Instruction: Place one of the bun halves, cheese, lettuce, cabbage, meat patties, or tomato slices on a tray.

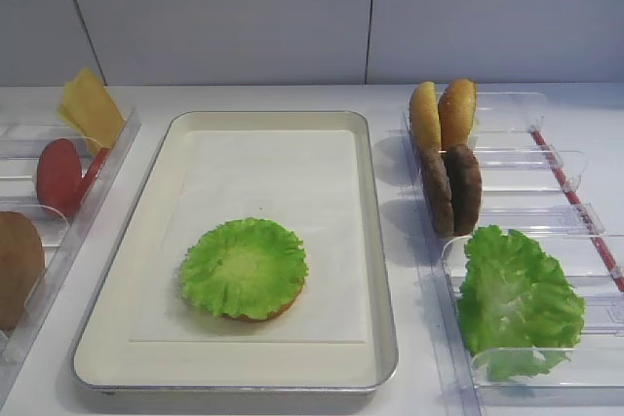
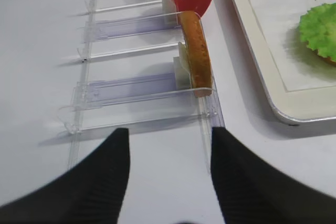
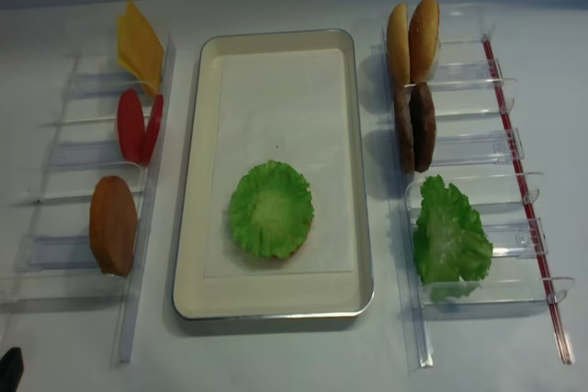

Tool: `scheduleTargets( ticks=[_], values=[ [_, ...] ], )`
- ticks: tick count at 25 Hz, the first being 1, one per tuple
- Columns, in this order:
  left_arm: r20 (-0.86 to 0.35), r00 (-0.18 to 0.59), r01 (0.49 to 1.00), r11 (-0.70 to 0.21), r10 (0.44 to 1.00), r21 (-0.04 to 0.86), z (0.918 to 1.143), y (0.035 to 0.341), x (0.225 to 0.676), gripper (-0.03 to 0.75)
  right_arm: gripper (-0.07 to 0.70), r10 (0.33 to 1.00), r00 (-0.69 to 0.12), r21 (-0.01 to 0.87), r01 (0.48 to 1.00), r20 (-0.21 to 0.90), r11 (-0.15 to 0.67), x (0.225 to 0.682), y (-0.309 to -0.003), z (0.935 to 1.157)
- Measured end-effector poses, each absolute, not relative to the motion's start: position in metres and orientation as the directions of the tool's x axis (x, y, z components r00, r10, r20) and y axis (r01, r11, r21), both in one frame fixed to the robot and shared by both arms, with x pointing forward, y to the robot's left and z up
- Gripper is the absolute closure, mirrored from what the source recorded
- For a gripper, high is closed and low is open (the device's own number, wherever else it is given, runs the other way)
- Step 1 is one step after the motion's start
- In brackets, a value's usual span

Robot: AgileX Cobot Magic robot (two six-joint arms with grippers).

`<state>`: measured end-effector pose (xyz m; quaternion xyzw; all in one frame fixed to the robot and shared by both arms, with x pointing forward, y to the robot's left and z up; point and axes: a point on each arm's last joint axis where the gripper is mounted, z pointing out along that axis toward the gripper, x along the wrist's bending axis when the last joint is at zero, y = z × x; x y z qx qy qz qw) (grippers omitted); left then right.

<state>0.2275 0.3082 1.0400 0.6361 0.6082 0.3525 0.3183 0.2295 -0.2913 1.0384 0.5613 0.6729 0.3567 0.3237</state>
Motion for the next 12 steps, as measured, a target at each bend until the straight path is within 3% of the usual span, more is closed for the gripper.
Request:
scheduleTargets(
  ticks=[12],
  values=[
    [0.061, 0.012, 0.549, -0.058, 0.998, 0.834, 1.04, 0.3082, 0.2275, 0.367, 0.213, 0.986, -0.16, 0.844, 0.525, -0.035, 0.115, 0.2295, -0.2913, 1.0384]
  ],
)
